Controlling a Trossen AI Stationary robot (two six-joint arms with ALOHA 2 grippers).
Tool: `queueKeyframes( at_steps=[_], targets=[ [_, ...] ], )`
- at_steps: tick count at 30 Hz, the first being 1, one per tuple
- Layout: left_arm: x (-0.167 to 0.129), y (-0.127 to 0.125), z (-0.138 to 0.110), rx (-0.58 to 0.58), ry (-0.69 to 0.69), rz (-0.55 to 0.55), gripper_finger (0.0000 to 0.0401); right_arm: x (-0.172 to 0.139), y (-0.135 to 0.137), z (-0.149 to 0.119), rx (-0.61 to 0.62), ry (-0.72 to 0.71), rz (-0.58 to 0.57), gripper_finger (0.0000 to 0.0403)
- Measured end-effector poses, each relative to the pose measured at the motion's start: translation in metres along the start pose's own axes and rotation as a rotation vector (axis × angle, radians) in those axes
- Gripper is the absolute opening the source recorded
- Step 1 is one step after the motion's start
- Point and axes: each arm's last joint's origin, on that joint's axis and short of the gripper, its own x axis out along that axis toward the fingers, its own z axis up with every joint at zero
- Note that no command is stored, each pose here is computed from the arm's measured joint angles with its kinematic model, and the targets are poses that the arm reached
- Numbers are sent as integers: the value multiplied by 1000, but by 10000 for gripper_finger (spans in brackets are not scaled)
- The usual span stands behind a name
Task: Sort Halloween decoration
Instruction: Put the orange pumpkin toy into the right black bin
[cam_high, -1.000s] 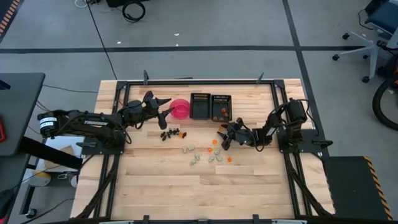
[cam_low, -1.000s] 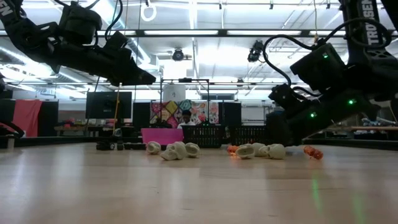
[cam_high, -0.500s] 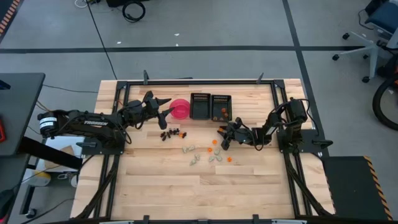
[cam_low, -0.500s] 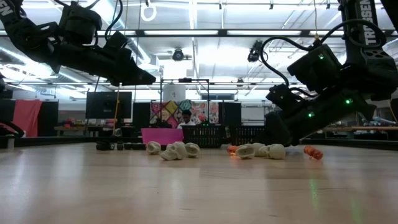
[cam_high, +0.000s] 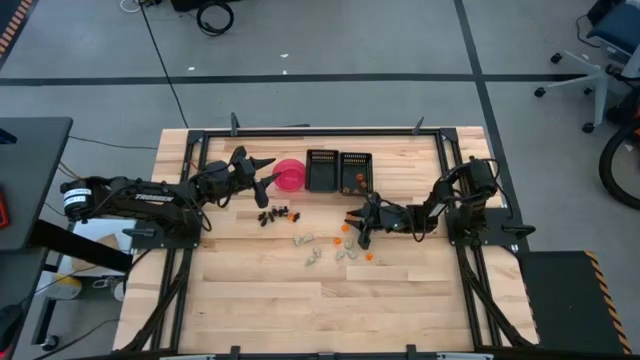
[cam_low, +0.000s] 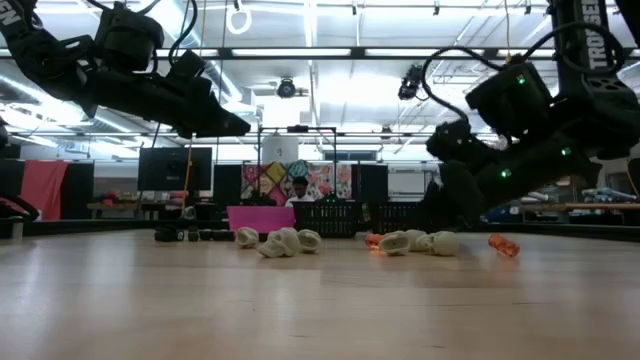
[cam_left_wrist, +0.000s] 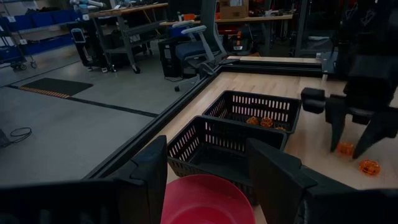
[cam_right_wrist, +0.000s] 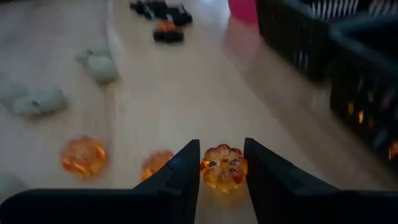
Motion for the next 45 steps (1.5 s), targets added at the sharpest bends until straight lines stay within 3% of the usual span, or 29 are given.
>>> queueKeyframes(
  at_steps=[5, 10, 14, 19, 34, 45],
  targets=[
    [0, 0, 0, 1, 0, 0, 189, -8, 7, 17, -86, -88, -33, 119],
    [0, 0, 0, 1, 0, 0, 189, -19, 12, 34, -185, -175, -200, 119],
    [0, 0, 0, 1, 0, 0, 189, -24, 8, 41, -197, -199, -362, 119],
    [0, 0, 0, 1, 0, 0, 189, -19, -8, 41, -136, -176, -459, 119],
    [0, 0, 0, 0, -2, 0, 189, -8, -47, 33, 81, -68, -441, 119],
    [0, 0, 0, 0, -2, 1, 189, -7, -50, 33, 78, -61, -431, 138]
  ],
)
